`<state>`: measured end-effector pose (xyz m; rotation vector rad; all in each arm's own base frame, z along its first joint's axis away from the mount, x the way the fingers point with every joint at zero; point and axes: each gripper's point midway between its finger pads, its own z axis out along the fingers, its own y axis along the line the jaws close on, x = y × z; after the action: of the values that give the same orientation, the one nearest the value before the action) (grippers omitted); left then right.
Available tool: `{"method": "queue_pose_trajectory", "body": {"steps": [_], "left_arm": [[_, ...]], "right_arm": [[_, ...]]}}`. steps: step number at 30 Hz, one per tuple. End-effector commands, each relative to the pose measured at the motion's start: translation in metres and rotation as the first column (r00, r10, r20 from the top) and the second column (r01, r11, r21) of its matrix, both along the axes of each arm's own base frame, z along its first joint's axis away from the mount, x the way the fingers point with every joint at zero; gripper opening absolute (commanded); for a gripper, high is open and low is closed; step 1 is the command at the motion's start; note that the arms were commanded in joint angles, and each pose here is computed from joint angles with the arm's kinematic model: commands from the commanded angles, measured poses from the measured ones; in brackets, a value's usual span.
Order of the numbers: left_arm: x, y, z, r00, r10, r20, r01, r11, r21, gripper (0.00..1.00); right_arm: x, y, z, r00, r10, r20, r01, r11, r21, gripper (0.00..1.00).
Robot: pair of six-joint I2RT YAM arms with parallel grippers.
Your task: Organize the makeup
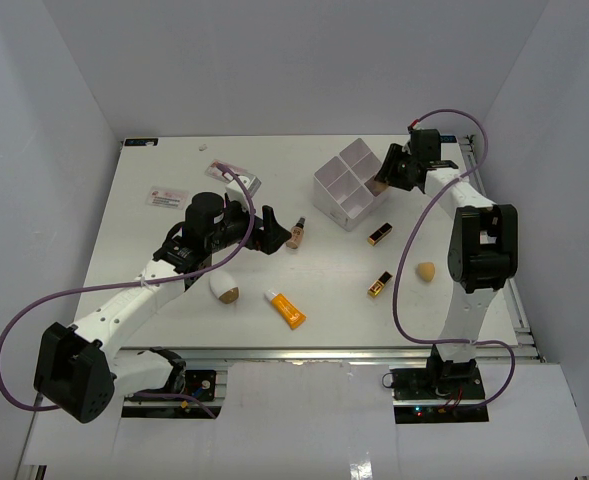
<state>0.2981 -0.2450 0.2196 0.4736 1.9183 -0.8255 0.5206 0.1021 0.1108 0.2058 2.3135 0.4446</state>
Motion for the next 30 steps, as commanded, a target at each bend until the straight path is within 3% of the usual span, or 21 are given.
{"method": "queue_pose_trajectory", "body": {"steps": [1, 10, 20, 30], "left_arm": [[0.004, -0.002, 0.019, 0.999, -0.003, 0.043, 0.003, 1.000, -0.014, 0.98], [0.003, -0.002, 0.021, 0.999, -0.003, 0.047, 0.004, 1.000, -0.015, 0.98], [0.004, -0.002, 0.019, 0.999, -0.004, 0.042, 0.005, 1.000, -0.014, 0.98], [0.004, -0.002, 0.020, 0.999, -0.002, 0.045, 0.002, 1.000, -0.013, 0.98]], "right_arm": [[0.002, -0.001, 0.044, 0.994, 0.016, 0.112, -0.017, 1.000, 0.006, 0.51], [-0.002, -0.002, 0.039, 0.994, 0.022, 0.103, -0.022, 1.000, 0.000, 0.35], [-0.003, -0.011, 0.033, 0.993, 0.044, 0.111, -0.036, 0.996, -0.078, 0.34], [-0.003, -0.006, 0.019, 0.995, 0.062, 0.078, -0.057, 0.997, -0.061, 0.34]]}}
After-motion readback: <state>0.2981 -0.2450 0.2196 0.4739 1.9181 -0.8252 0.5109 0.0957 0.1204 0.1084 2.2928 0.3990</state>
